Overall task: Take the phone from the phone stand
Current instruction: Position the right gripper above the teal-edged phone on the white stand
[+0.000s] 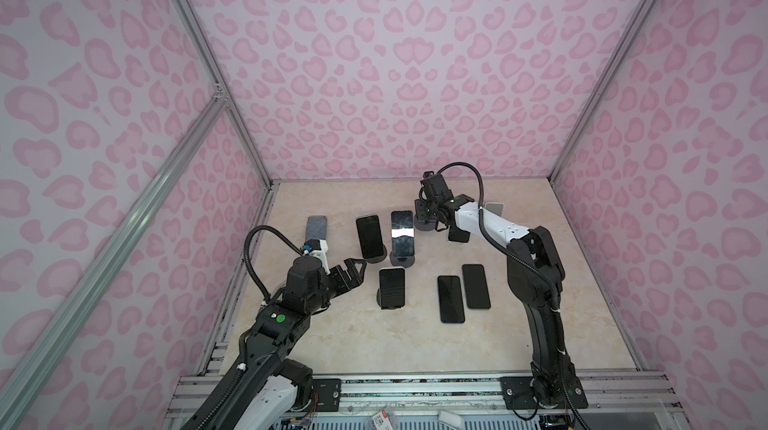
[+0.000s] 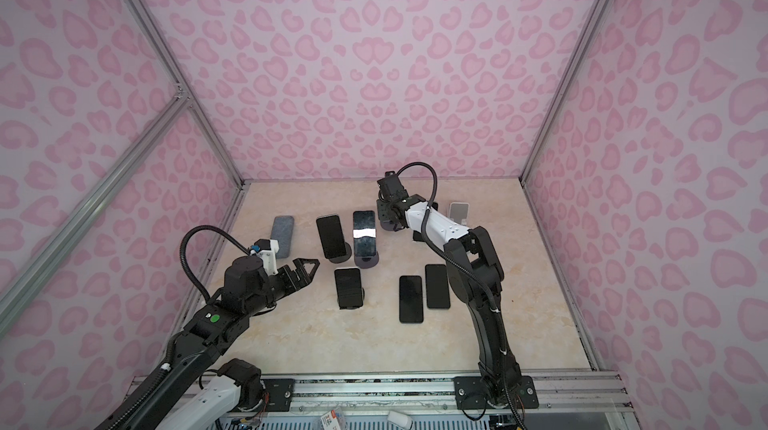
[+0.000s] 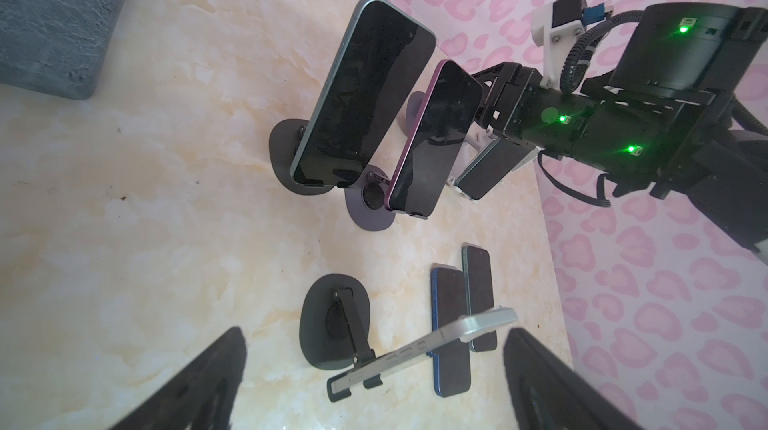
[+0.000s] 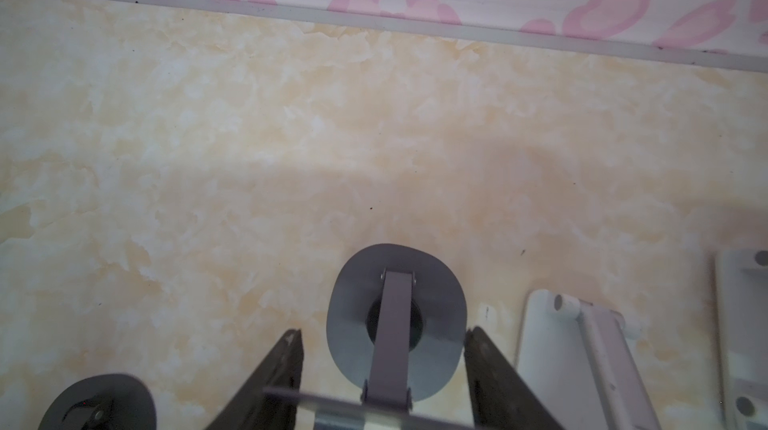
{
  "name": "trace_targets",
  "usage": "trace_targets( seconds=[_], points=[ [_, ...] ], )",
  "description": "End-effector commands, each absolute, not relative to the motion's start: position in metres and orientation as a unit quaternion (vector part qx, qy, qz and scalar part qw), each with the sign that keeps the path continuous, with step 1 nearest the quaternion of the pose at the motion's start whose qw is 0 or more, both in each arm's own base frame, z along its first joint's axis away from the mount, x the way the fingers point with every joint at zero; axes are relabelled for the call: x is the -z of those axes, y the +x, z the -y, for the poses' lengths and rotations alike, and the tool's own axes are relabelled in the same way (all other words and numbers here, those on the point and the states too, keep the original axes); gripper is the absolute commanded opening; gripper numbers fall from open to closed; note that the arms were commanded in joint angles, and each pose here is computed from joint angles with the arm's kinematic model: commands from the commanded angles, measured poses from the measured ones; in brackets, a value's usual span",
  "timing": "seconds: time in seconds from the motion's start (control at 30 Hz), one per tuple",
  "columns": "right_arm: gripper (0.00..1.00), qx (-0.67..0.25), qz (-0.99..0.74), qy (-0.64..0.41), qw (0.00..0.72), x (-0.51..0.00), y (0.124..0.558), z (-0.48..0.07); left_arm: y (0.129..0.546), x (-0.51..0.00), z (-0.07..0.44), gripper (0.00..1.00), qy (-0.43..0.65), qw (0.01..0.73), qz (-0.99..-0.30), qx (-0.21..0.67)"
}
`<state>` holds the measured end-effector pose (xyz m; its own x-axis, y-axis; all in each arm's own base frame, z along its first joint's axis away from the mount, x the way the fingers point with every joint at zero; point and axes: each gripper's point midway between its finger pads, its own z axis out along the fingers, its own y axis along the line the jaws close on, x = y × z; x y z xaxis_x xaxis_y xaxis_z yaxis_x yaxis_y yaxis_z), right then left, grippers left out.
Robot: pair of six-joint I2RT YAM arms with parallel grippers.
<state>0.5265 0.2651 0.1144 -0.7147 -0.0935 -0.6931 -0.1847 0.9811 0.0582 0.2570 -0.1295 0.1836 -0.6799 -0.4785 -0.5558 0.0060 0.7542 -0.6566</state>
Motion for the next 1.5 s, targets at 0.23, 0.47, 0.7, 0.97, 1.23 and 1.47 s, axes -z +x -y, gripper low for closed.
trace_targets(
  seconds=[0.23, 0.47, 0.7, 0.97, 1.23, 1.47],
  points=[
    [0.61, -0.038, -0.935, -0.085, 0.343, -0.093, 0.536, -0.259, 0.265, -0.188, 0.136, 1.00, -0.126, 0.379, -0.856, 0.328],
    [0.66, -0.055, -0.939, -0.082, 0.331, -0.089, 0.534, -0.259, 0.265, -0.189, 0.137, 1.00, -0.126, 0.377, -0.855, 0.332],
    [0.80, -0.062, -0.933, -0.077, 0.346, -0.119, 0.531, -0.257, 0.263, -0.195, 0.137, 1.00, -0.122, 0.382, -0.852, 0.338],
    [0.88, -0.062, -0.920, -0.057, 0.384, -0.180, 0.522, -0.245, 0.261, -0.219, 0.142, 1.00, -0.099, 0.394, -0.844, 0.350],
    [0.88, -0.076, -0.909, -0.030, 0.410, -0.225, 0.488, -0.224, 0.252, -0.242, 0.137, 0.99, -0.090, 0.417, -0.831, 0.357],
    [0.88, -0.084, -0.885, 0.029, 0.457, -0.249, 0.432, -0.176, 0.242, -0.249, 0.125, 0.98, -0.101, 0.439, -0.822, 0.349]
  ],
)
